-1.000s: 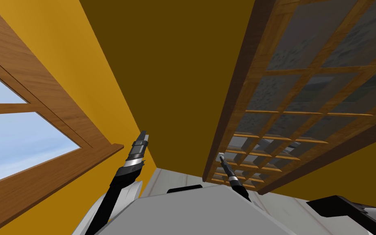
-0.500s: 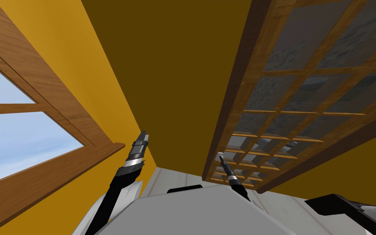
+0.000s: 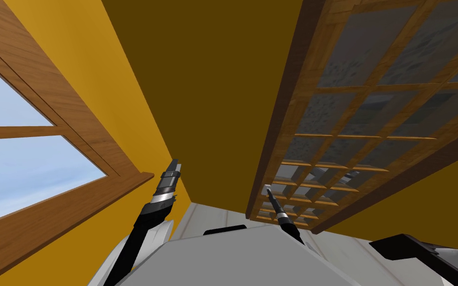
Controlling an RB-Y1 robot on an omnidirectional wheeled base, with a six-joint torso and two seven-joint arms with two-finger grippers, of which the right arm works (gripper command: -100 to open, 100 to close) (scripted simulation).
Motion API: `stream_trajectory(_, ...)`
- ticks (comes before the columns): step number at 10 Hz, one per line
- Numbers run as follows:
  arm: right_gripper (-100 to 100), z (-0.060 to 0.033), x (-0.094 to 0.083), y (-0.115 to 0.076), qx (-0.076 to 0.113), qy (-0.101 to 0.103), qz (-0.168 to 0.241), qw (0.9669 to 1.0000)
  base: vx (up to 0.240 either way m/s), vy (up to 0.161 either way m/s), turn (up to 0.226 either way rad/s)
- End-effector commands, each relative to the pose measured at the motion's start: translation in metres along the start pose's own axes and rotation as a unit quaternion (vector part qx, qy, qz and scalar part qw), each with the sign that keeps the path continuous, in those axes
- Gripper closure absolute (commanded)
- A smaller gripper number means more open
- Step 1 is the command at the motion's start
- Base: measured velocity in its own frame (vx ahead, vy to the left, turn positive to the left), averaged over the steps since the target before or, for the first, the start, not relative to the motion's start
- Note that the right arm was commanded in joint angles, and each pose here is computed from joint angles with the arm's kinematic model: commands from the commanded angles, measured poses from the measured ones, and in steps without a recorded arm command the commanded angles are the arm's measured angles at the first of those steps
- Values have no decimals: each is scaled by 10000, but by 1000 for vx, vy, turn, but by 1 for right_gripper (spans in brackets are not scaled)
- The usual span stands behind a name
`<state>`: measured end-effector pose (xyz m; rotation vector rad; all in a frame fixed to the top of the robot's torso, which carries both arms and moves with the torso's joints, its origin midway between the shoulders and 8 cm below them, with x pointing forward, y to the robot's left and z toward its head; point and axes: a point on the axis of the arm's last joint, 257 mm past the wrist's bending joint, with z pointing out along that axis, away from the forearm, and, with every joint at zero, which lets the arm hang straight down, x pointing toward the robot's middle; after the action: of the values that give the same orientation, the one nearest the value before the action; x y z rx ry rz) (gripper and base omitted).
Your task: Pull the door open
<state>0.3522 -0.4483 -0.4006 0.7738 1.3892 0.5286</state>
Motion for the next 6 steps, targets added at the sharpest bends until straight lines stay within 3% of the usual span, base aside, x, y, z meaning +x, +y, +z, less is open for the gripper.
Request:
stream_trajectory(1,100,6,58,26,-12,38,296,9996,-32,-10,7)
stream_trajectory(5,100,33,85,53,-31,59,830,9965,-29,-6,3)
stream_trajectory(6,-100,-6,45,14,-14,43,483,9988,-26,12,3)
